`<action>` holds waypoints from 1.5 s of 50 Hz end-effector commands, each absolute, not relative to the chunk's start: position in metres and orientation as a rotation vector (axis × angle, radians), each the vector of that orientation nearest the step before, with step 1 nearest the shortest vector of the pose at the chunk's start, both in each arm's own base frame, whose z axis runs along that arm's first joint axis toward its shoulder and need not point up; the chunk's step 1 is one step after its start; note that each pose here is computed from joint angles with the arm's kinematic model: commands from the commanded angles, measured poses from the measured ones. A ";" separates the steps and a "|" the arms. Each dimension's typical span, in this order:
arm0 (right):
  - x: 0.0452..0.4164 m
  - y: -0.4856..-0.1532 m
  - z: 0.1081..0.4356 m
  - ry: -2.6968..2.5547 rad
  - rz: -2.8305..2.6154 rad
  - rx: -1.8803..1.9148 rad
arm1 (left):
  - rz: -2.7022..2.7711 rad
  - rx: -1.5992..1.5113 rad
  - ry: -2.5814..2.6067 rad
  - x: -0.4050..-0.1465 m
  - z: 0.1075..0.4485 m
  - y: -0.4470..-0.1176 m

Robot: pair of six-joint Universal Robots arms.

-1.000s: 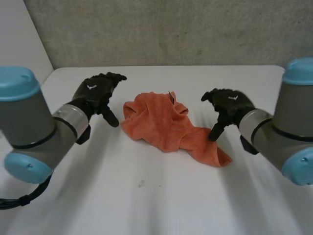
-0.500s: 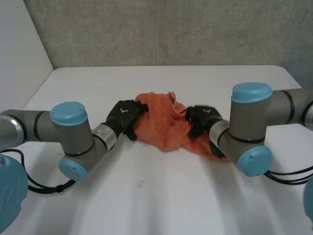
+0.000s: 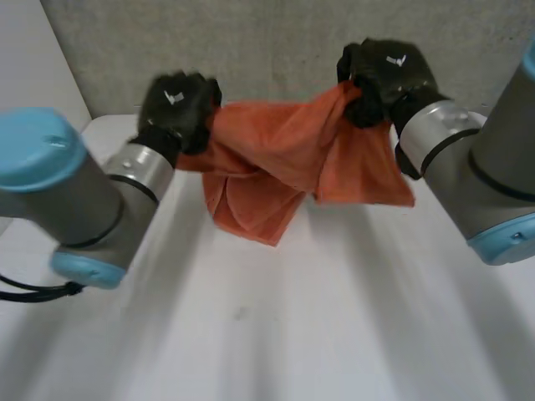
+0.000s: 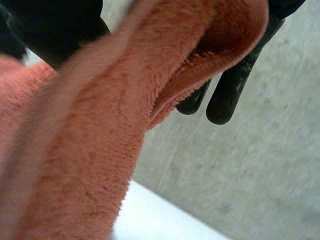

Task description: Fold the laundry

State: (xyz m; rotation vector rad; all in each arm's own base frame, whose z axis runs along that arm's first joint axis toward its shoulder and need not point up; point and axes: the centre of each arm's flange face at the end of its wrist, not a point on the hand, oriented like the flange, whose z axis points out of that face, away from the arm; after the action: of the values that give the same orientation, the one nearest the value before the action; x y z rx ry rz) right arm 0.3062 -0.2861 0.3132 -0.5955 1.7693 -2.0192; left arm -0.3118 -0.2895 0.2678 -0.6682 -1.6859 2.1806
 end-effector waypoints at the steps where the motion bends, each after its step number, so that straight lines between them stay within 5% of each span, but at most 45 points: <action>1: 0.301 -0.280 0.334 1.747 -2.078 -0.628 | 2.237 -0.613 -1.470 -0.295 0.338 -0.220; 9: 0.291 -0.288 0.333 1.786 -2.086 -0.604 | 2.244 -0.601 -1.416 -0.286 0.355 -0.193; 14: 0.295 -0.300 0.324 1.806 -2.075 -0.604 | 2.176 -0.639 -1.507 -0.297 0.326 -0.205; 27: 0.315 -0.362 0.204 2.122 -1.900 -0.601 | 1.922 -0.773 -1.820 -0.354 0.184 -0.285; 36: 0.314 -0.378 0.200 2.153 -1.970 -0.527 | 1.965 -0.766 -1.792 -0.359 0.186 -0.297; 40: 0.306 -0.361 0.238 2.112 -2.036 -0.488 | 2.004 -0.738 -1.753 -0.347 0.220 -0.279; 47: 0.293 -0.319 0.258 2.105 -1.989 -0.527 | 2.014 -0.700 -1.767 -0.323 0.244 -0.243; 59: 0.293 -0.242 0.195 2.196 -1.510 -0.634 | 1.752 -0.406 -2.092 -0.287 0.223 -0.183; 75: 0.324 -0.238 0.143 2.221 -1.231 -0.437 | 1.467 -0.268 -2.402 -0.269 0.174 -0.166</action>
State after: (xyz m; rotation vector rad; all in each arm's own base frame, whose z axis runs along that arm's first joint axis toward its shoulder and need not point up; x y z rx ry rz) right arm 0.3118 -0.2329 0.1600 -0.4461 2.2178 -1.2630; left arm -0.2723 -0.1651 0.1887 -0.2846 -2.3369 1.4824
